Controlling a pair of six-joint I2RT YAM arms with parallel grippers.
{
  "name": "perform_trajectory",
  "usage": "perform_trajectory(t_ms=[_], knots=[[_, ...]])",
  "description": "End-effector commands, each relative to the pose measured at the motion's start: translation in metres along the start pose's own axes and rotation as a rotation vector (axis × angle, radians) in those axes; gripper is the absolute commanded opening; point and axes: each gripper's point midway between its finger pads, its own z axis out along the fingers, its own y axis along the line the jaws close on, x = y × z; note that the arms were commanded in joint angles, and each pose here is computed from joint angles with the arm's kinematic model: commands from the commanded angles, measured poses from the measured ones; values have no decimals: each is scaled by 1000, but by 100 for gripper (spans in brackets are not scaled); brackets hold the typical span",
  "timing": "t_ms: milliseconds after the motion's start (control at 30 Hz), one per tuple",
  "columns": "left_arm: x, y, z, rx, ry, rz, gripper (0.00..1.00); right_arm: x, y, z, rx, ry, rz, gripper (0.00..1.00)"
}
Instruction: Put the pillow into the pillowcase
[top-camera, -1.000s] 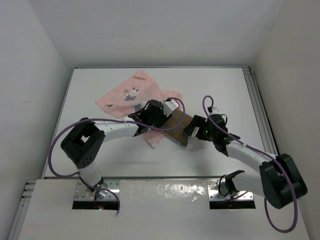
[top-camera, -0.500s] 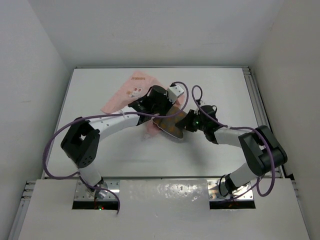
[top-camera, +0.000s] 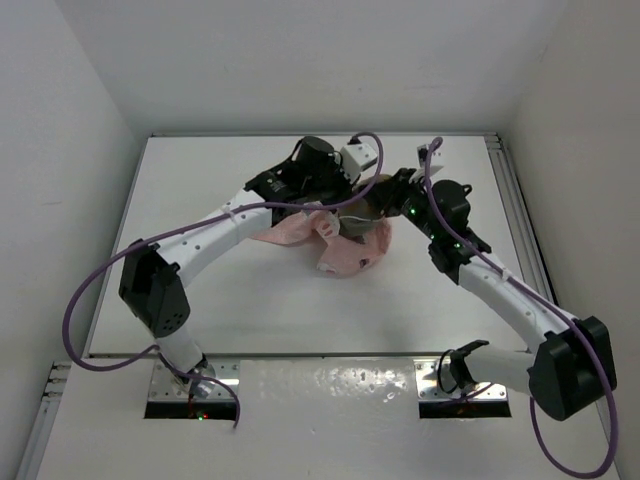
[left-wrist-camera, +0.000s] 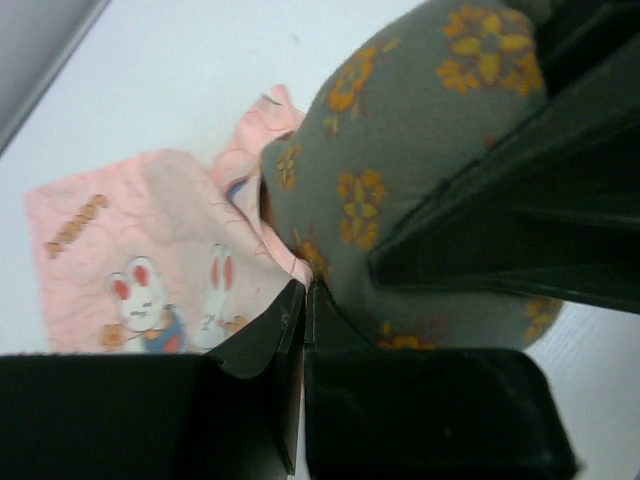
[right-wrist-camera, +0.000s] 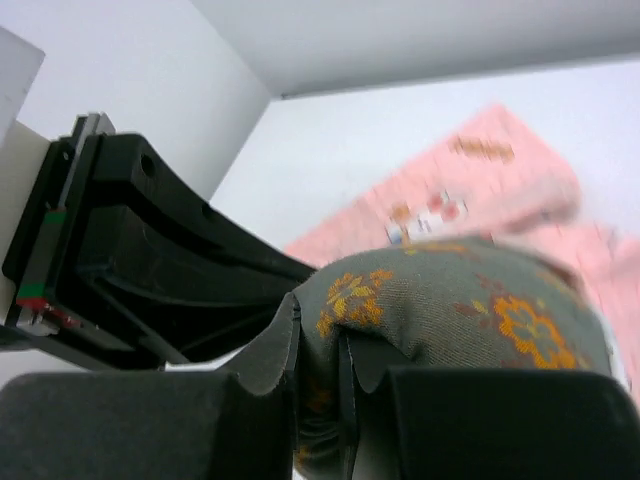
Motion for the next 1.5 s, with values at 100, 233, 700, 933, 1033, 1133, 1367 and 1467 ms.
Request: perform_trajectory(t_ms=[100,233,700,933,1033,1133,1367,1467], knots=[[-80,-26,-53,181,-187,14,0,-88,40,3,-51,-225,-173,0],[-113,-40,-73,304,-268,-44,0,-51,14,7,8,-151,-106,0],[-118,-49,-68,351,-282,-133,0,17,-10,26,72,-18,-16,0],[-57,-39,-45,277,-114,-16,17,60,-31,12,130,136,1,12],[-12,-55,-43,356,-7,54,47,96,-51,-10,171,237,14,50],[3,-57,-44,357,18,57,63,127,-75,-40,261,335,72,90],[17,-5,-10,80,67,80,82,115,-130,-93,506,252,123,99],[34,5,7,34,104,86,84,102,-145,-96,569,250,115,97]])
